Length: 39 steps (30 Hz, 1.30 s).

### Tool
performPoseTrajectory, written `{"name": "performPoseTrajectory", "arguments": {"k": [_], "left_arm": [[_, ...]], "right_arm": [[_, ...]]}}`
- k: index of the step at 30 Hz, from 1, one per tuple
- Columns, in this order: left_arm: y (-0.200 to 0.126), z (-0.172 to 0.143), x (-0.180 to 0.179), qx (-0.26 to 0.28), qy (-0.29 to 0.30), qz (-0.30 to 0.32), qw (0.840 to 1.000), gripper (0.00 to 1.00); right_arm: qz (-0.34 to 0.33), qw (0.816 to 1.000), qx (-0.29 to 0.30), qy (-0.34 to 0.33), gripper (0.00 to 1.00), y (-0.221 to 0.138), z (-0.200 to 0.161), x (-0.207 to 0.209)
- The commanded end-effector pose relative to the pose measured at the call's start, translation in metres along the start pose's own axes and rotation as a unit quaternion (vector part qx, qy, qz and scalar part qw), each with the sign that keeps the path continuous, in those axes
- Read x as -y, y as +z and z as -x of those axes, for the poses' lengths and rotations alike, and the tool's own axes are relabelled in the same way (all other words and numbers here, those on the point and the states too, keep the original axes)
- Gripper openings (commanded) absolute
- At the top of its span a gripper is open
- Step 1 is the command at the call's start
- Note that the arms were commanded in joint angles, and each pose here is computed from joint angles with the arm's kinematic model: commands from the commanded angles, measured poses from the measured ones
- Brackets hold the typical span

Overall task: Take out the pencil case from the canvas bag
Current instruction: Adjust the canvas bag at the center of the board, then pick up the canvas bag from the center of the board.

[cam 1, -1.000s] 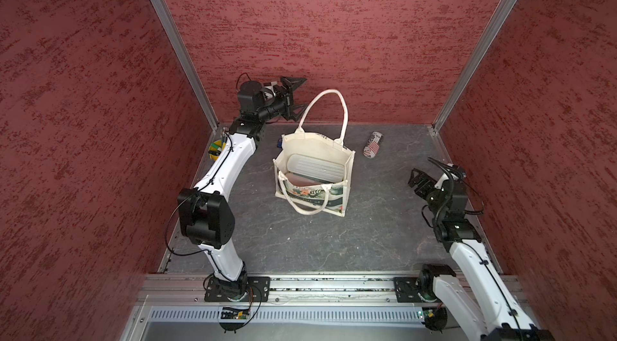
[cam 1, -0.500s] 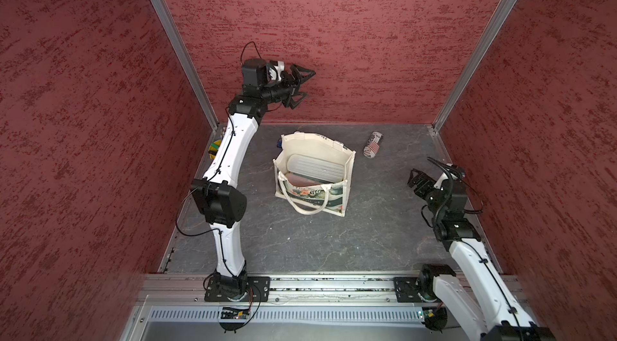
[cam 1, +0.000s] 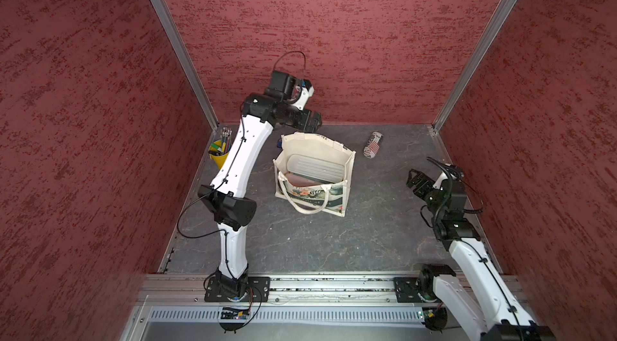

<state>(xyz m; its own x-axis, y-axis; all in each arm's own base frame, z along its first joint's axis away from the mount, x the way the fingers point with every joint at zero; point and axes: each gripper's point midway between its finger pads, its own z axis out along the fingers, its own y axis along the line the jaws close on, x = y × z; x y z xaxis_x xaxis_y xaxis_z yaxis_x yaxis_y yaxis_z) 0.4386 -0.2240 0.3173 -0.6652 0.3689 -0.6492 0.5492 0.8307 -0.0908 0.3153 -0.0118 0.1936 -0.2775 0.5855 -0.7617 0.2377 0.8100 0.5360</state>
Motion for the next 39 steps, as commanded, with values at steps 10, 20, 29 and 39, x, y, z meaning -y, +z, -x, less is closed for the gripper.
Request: {"name": "performPoseTrajectory", "arguments": {"k": [10, 20, 29, 39], "left_arm": [[0.026, -0.051, -0.039, -0.119, 0.101, 0.091, 0.984, 0.98], [0.041, -0.057, -0.049, -0.144, 0.117, 0.102, 0.977, 0.79], [0.047, -0.053, -0.047, -0.132, 0.119, 0.096, 0.979, 0.61], [0.044, -0.058, -0.042, -0.126, 0.061, 0.096, 0.985, 0.00]], "right_arm": [[0.020, 1.000, 0.007, 0.007, 0.99, -0.004, 0.011, -0.014], [0.021, 1.000, 0.003, 0.009, 0.99, -0.002, 0.008, -0.013], [0.019, 1.000, 0.006, 0.008, 0.99, -0.004, 0.012, -0.014], [0.048, 0.999, 0.006, -0.001, 0.99, -0.006, 0.020, -0.030]]}}
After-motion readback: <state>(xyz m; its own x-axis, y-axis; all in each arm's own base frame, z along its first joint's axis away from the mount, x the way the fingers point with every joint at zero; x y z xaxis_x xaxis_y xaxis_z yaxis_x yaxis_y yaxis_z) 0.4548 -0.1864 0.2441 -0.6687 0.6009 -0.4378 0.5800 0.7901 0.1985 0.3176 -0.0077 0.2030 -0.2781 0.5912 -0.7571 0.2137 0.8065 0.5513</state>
